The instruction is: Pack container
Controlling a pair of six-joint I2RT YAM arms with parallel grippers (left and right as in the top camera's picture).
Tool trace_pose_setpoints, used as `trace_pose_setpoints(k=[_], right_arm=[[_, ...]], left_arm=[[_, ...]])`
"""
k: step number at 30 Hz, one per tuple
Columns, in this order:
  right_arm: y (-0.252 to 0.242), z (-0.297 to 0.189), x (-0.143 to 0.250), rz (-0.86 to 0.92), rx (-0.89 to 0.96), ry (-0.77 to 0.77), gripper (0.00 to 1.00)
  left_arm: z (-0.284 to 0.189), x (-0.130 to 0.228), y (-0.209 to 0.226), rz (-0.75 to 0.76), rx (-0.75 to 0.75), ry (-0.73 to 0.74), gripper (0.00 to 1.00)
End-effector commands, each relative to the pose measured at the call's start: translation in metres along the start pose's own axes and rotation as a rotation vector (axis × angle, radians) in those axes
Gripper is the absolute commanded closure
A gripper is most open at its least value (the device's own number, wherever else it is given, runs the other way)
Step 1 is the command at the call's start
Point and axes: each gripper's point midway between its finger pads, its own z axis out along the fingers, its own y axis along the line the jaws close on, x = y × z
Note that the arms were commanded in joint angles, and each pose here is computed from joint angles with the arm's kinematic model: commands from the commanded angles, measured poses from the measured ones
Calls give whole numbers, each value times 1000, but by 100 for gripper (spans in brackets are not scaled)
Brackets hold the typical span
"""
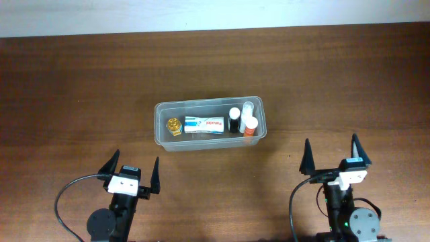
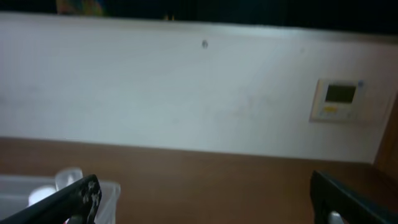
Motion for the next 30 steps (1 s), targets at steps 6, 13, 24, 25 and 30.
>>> trace_pose_setpoints(k=[6, 13, 24, 25, 30], right_arm=[[3, -2, 43, 0, -8, 129, 2], [3, -6, 69, 29, -1, 238, 2], [3, -6, 69, -12, -6, 237, 2], [3, -6, 69, -12, -6, 237, 2], [3, -6, 69, -12, -6, 237, 2]], left_arm=[[0, 1, 2, 15, -12, 1, 1], [0, 1, 2, 15, -12, 1, 1], [0, 1, 2, 15, -12, 1, 1], [0, 1, 2, 15, -12, 1, 1], [0, 1, 2, 15, -12, 1, 1]])
